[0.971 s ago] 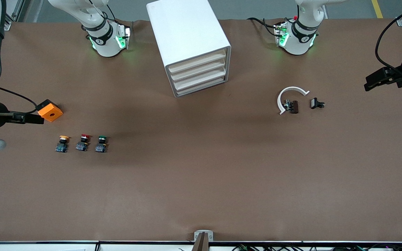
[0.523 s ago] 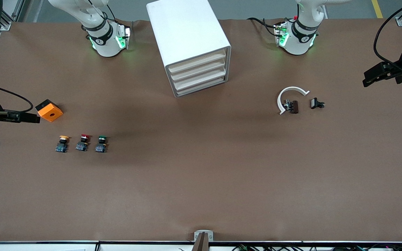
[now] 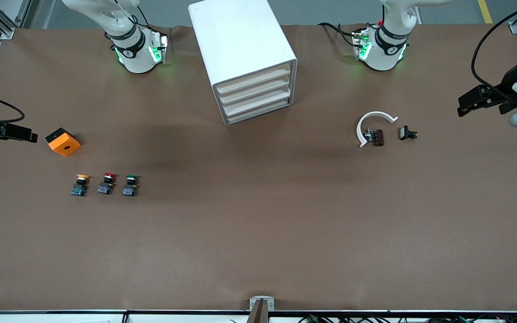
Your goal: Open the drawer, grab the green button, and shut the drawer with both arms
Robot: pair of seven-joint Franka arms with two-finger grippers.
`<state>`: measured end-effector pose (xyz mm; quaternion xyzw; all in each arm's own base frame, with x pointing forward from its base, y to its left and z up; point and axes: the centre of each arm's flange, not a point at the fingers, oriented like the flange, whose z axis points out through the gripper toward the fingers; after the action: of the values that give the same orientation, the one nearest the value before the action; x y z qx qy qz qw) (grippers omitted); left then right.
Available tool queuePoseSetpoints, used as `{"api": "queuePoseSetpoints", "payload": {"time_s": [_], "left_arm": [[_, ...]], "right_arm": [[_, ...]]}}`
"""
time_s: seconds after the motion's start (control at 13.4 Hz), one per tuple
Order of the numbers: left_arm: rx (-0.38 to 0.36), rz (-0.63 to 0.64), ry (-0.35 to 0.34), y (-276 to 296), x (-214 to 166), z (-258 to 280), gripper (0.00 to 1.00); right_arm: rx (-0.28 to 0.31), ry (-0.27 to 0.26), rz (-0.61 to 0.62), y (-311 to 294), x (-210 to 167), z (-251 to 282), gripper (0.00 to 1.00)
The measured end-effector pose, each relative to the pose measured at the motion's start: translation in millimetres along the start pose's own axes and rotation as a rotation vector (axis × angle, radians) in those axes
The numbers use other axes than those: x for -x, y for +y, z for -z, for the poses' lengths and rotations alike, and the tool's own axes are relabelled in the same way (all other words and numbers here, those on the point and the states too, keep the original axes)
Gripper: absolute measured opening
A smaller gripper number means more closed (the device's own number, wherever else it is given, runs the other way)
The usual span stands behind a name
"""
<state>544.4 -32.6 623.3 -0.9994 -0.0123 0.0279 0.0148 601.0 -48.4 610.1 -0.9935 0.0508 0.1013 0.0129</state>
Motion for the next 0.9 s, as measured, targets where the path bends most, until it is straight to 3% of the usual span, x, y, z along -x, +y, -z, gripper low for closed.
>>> {"api": "queuePoseSetpoints", "payload": {"time_s": [0.3, 0.6, 0.9], "left_arm": [[-0.005, -0.019, 0.014, 4.6, 21.3, -10.1, 1.00], [-0.006, -0.031, 0.034, 6.4, 30.2, -1.8, 1.00], [-0.007, -0.031, 0.026, 6.5, 30.2, -5.6, 1.00]], "right_arm": [[-0.011, 0.052, 0.003, 2.9, 35.1, 38.1, 1.00], [-0.013, 0.041, -0.002, 6.4, 37.0, 30.5, 1.00], [-0.022, 0.136, -0.004, 16.3, 63.5, 18.2, 1.00]]}}
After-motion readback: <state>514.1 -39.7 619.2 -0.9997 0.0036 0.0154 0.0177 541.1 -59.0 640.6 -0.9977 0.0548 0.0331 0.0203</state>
